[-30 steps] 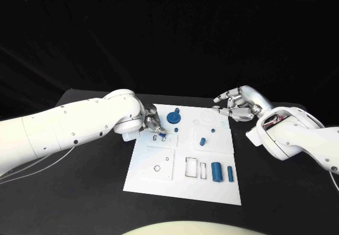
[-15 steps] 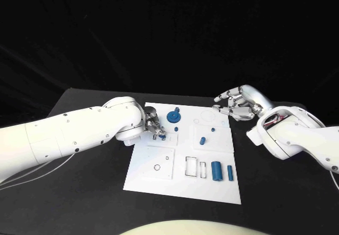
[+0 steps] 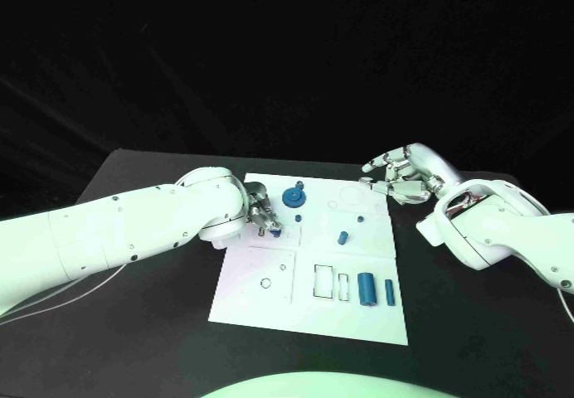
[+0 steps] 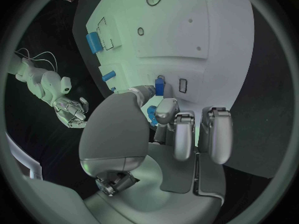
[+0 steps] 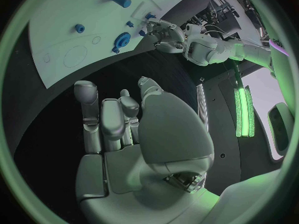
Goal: Assemble the parts on the task board
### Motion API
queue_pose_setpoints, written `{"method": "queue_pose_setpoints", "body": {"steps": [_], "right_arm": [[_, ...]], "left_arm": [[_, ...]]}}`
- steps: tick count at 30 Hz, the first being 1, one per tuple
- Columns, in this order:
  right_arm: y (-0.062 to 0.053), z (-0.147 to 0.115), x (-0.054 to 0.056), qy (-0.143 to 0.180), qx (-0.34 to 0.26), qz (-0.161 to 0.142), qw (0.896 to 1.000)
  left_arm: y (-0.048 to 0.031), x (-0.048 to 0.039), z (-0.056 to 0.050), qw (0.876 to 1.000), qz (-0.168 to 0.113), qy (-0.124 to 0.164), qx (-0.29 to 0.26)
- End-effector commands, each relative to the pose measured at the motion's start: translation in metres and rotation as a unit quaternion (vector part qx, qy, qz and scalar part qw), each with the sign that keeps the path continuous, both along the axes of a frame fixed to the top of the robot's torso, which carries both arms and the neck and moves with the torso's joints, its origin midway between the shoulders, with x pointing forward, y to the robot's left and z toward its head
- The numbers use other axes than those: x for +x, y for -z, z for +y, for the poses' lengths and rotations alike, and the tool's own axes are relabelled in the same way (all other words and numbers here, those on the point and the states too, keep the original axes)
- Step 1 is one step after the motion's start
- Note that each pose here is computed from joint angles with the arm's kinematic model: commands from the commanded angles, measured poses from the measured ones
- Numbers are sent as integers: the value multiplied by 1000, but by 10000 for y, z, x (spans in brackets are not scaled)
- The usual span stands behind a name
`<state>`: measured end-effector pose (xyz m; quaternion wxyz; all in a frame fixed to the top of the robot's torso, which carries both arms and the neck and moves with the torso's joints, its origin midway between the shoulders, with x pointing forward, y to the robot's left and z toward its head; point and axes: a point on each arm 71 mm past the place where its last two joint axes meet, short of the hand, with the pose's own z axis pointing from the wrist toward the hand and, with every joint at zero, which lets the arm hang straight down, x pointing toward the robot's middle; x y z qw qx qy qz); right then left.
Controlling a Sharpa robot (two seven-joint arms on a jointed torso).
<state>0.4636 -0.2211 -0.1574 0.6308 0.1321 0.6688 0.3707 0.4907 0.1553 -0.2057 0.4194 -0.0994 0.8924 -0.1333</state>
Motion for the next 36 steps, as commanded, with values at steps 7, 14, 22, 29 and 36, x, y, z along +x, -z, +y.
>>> {"method": "queue_pose_setpoints", "body": {"steps": [7, 14, 22, 29, 36], "right_arm": [[2, 4, -3, -4, 1, -2, 1000], [4, 0, -4, -3, 1, -2, 1000], [5, -6, -3, -3, 0, -1, 1000], [5, -7, -4, -3, 1, -1, 1000], [4, -7, -7, -3, 1, -1, 1000]], "left_arm": [[25, -23, -11, 1000, 8, 11, 17], [29, -24, -2, 1000, 10, 14, 23], [31, -22, 7, 1000, 10, 13, 26], [31, -22, 7, 999, 10, 13, 27], [32, -28, -21, 999, 12, 18, 26]]}}
